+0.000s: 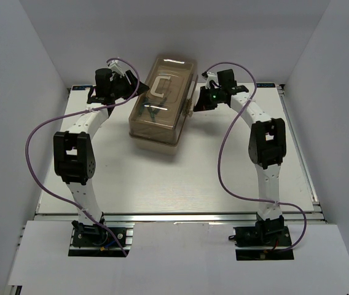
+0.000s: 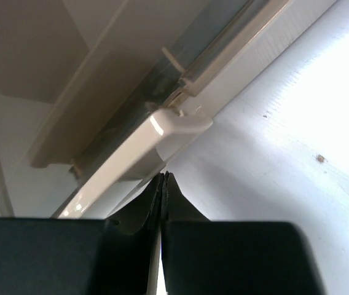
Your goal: Sort the tools into containers
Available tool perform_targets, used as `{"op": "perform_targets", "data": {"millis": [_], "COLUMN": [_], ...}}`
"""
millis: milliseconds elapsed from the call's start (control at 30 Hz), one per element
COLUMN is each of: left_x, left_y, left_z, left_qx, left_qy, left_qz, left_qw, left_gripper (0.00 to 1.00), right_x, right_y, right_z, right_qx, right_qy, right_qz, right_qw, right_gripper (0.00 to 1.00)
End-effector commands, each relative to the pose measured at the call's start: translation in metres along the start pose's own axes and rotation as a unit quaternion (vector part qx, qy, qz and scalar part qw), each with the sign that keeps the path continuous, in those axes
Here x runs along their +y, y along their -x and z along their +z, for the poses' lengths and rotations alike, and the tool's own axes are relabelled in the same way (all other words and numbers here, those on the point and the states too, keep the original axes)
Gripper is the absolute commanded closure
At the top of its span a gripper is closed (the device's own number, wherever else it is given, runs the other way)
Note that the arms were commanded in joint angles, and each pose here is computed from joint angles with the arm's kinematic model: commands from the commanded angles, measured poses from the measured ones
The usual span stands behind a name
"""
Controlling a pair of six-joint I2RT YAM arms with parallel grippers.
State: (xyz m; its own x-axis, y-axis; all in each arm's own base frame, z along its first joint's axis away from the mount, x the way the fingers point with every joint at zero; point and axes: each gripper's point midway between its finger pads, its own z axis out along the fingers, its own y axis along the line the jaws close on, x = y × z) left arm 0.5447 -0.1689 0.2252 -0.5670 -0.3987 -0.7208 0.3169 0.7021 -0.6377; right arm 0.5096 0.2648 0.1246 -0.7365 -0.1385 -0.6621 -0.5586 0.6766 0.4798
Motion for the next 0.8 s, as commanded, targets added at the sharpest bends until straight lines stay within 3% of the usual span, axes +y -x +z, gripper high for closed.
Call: {"op": "perform_targets", "data": {"millis": [0,600,767], "left_x": [-0.027,-0.028,-0.027], "left_y": [-0.054,-0.058,-0.058], "left_z": [0.0,-0.006,-0.007], "left_qx": [0.087,0.088,0.089], "left_qy": [-0.04,-0.04,-0.039], "left_qz": [-0.03,-0.03,-0.03], "left_qw": [0.995,0.995,0.995], "left_gripper": [0.41,0.41,0.41], "right_x": [0.083,0.078,0.107], "right_y": [0.069,0.054,0.07], "right_z": [-0.035,-0.022,-0.044], "right_qx": [-0.088,-0.073,-0.108], "right_qy": [0.079,0.088,0.174], "right_qz": [-0.082,-0.054,-0.061], "right_qw": [0.99,0.992,0.977], "right_gripper": [1.0,1.0,0.95]}}
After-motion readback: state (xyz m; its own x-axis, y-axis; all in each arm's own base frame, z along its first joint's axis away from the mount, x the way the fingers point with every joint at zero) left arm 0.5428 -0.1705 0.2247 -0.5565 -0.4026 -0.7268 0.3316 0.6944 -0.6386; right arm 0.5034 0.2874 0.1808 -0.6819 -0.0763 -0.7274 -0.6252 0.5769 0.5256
